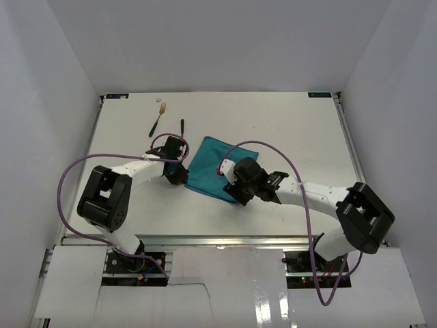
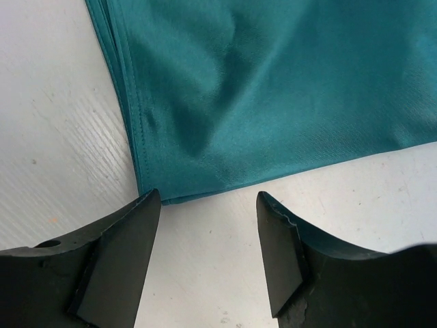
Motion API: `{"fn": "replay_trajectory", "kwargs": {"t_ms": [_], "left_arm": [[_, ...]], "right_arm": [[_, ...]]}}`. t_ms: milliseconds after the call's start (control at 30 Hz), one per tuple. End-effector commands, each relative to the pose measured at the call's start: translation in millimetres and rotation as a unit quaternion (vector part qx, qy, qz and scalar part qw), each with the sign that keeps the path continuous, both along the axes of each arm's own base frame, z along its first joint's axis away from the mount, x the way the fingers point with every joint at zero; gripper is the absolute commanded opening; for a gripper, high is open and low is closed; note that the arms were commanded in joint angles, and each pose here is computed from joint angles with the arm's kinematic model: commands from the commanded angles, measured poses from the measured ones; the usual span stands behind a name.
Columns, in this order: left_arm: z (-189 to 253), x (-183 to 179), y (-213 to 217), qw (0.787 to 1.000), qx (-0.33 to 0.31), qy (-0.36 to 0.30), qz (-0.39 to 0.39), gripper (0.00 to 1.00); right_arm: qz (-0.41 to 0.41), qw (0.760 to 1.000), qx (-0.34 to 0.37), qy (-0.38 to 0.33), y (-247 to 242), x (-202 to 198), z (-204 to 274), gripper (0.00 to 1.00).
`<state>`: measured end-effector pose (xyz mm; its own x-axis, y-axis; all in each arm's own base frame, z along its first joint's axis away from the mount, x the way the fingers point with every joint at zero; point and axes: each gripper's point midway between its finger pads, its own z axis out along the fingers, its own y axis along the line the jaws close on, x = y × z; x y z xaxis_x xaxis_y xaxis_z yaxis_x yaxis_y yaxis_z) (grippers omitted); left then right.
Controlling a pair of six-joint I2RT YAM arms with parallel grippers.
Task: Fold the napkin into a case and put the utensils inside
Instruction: Fold the napkin at the center of the board.
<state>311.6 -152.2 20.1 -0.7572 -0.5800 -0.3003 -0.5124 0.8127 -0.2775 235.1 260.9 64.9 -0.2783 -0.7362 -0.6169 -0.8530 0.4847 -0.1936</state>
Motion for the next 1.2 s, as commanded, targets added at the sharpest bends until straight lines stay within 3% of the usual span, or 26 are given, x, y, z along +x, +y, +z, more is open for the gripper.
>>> {"fn": "replay_trajectory", "kwargs": {"t_ms": [0,67,200,733,1000,1167], "left_arm": [[-5.0,0.1,1.3,1.000,0.008,0.011,0.002,0.11],[-3.1,4.0,0.2,1.000,0.009,0.007,-0.002,0.00],[5.0,12.3,0.5,1.000,0.016,-0.009,-0.010,0.00],[14.8,26.2,4.2,0.999,0.037,-0.033,-0.019,0.00],[20.9,36.2,3.8,0.998,0.045,-0.045,-0.025,0.00],[23.4,39.9,3.5,0.997,0.047,-0.051,-0.026,0.00]], "right_arm": [[0.011,0.999,-0.034,-0.021,5.8,6.9,5.5,0.64],[0.009,0.998,-0.057,-0.017,4.1,6.5,-3.5,0.64],[0.016,0.996,-0.090,-0.011,0.3,1.7,-13.3,0.64],[0.064,0.992,-0.103,-0.019,15.3,-4.4,-15.3,0.65],[0.078,0.985,-0.155,-0.011,16.2,-1.0,-32.8,0.66],[0.085,0.983,-0.162,-0.009,22.3,0.1,-40.5,0.61]]}}
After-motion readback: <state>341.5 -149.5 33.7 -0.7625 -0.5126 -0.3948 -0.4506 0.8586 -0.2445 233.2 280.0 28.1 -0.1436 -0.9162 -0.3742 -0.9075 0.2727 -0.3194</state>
